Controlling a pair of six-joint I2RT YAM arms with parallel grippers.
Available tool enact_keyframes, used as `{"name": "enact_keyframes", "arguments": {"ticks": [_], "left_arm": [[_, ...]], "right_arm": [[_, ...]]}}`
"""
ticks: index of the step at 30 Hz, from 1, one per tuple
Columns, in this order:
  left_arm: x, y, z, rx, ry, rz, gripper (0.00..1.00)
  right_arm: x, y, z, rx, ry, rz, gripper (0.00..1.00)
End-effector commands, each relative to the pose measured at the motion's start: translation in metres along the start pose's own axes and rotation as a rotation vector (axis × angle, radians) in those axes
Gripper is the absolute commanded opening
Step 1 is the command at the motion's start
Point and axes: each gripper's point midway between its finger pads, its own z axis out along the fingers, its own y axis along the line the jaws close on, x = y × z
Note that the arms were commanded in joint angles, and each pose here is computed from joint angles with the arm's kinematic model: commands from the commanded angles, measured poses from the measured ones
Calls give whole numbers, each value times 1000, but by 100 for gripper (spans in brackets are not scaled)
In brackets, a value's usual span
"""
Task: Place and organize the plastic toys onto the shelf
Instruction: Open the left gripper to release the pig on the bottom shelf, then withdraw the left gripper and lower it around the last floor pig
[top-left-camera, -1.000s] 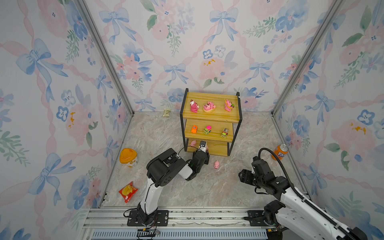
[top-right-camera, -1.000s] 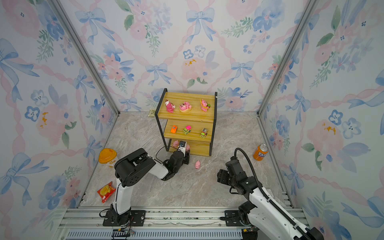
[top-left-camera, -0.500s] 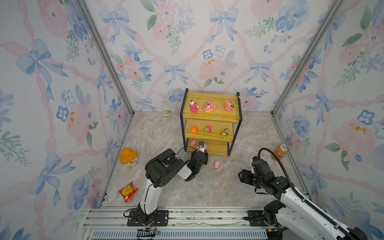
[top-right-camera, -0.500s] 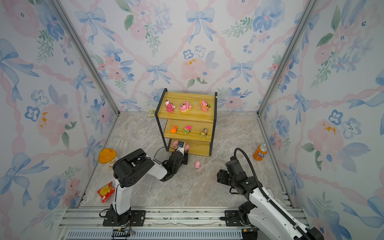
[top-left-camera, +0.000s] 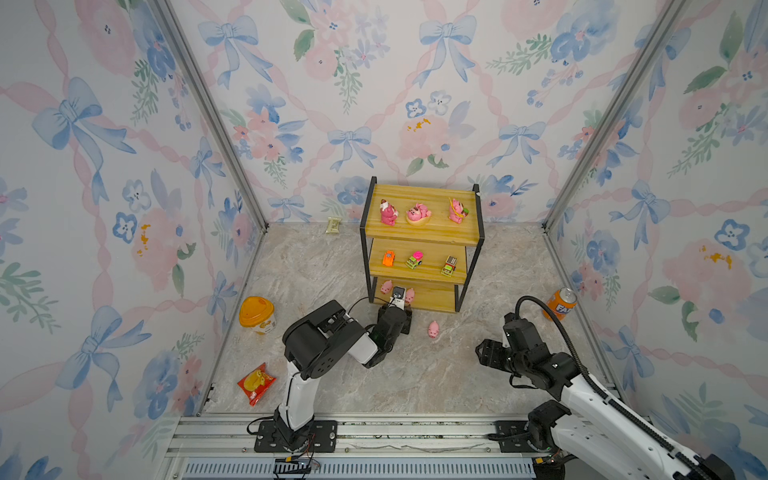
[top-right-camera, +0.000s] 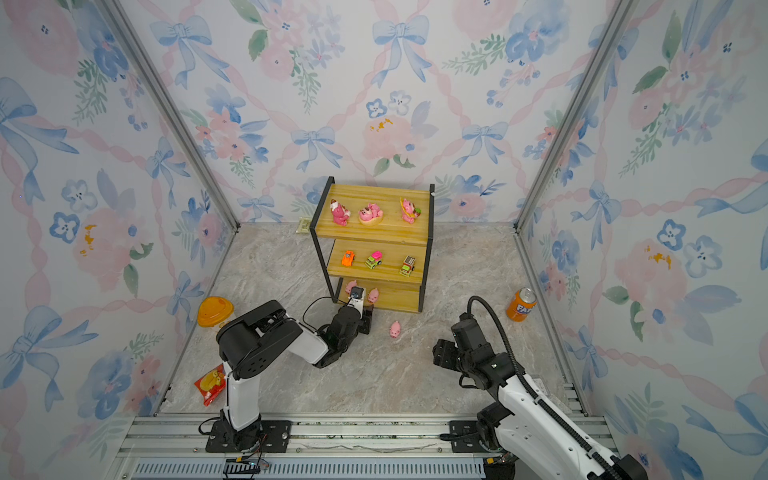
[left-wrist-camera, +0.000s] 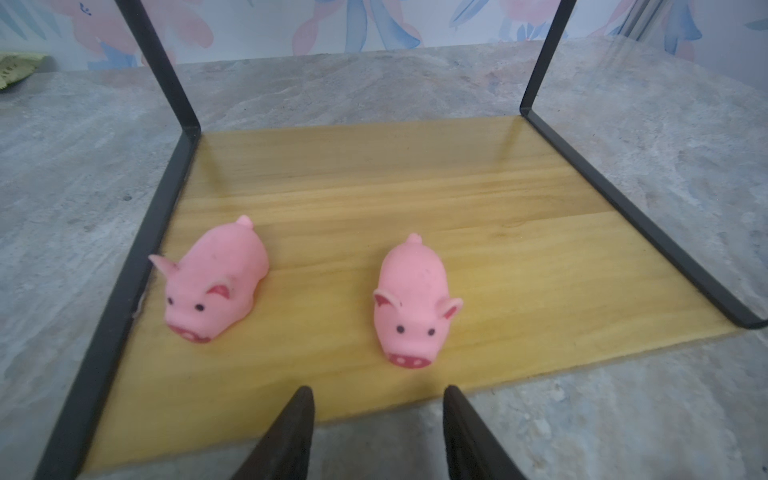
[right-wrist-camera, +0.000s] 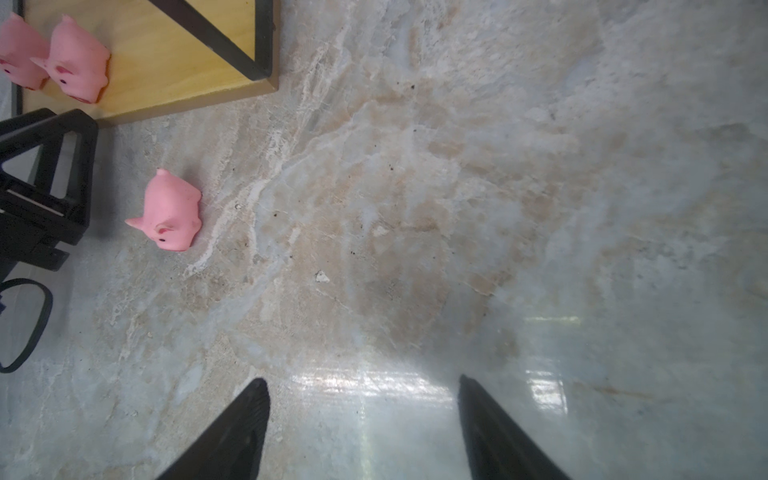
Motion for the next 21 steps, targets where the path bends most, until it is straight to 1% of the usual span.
{"name": "enact_keyframes", "arguments": {"ticks": [1,6,9,11,13,16,19,21], "left_arm": [[0,-2,-17,0,-2,16,51],[5,-9,-50,1,-16,77,54],[14,-15,-69,27,-11,60,54],[21,-23,-78,75,6,40,55],[30,-38,-85,137,28,46,55],[47,-68,-92,233,64,115,54],[60,-91,-98,278,72,156,54],[63,-101,-102,291,56,157,54]], "right_arm": [[5,-6,2,17,17,3,74],[5,-7,3,18,17,5,75],[6,-7,3,19,17,5,75],[6,-7,2,17,16,5,75],[6,-7,2,18,15,5,75],[5,-7,2,17,13,4,75],[6,-7,1,16,18,1,75],[7,-8,0,19,19,1,75]]}}
